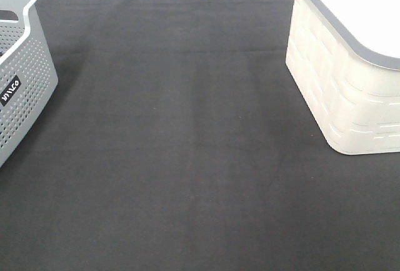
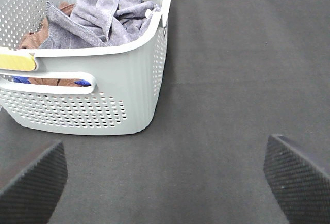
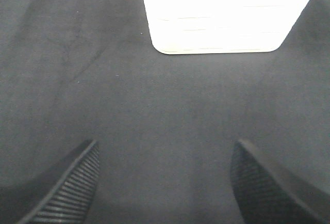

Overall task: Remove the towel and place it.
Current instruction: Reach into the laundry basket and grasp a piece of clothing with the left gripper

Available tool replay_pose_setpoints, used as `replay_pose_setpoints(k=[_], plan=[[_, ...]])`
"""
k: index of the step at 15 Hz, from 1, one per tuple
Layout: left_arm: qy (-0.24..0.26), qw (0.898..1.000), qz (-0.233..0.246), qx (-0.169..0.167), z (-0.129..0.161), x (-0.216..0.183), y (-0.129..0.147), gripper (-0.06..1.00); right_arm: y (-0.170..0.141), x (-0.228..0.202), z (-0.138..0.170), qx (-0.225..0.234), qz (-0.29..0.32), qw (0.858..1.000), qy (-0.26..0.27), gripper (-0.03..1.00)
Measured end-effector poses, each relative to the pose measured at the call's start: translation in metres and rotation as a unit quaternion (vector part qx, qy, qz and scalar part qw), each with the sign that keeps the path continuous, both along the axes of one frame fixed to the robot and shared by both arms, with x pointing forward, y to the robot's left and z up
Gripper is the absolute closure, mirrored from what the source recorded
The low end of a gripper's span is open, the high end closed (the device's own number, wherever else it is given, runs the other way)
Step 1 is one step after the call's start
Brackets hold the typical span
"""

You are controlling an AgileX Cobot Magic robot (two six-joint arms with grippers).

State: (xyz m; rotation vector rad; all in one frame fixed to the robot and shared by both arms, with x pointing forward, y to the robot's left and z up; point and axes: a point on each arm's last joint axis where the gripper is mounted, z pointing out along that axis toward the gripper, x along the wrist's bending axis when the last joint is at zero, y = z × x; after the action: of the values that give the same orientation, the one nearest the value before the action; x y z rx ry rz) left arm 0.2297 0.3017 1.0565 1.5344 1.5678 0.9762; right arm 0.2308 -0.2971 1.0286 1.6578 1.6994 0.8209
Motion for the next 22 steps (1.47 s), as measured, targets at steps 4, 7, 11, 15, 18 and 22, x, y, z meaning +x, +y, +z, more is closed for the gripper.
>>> replay_pose_setpoints(k=[4,7,11,15,18,22], plan=[[0.000,1.000,0.000,0.000,0.000,0.000,0.000,-0.03,0.000,0.000,0.000,0.000,0.000,1.000,0.000,0.28],[0.000,1.000,0.000,0.000,0.000,0.000,0.000,-0.03,0.000,0.000,0.000,0.000,0.000,1.000,0.000,0.28],[0.000,1.000,0.000,0.000,0.000,0.000,0.000,-0.03,0.000,0.000,0.000,0.000,0.000,1.000,0.000,0.28],[0.001,0.999,-0.021,0.042,0.000,0.000,0.000,-0.03,0.000,0.000,0.000,0.000,0.000,1.000,0.000,0.28],[-0.005,0.998,-0.030,0.061,0.013,-0.001,0.000,-0.03,0.000,0.000,0.000,0.000,0.000,1.000,0.000,0.28],[0.092,0.993,-0.042,0.059,0.059,0.035,0.000,-0.03,0.000,0.000,0.000,0.000,0.000,1.000,0.000,0.28]])
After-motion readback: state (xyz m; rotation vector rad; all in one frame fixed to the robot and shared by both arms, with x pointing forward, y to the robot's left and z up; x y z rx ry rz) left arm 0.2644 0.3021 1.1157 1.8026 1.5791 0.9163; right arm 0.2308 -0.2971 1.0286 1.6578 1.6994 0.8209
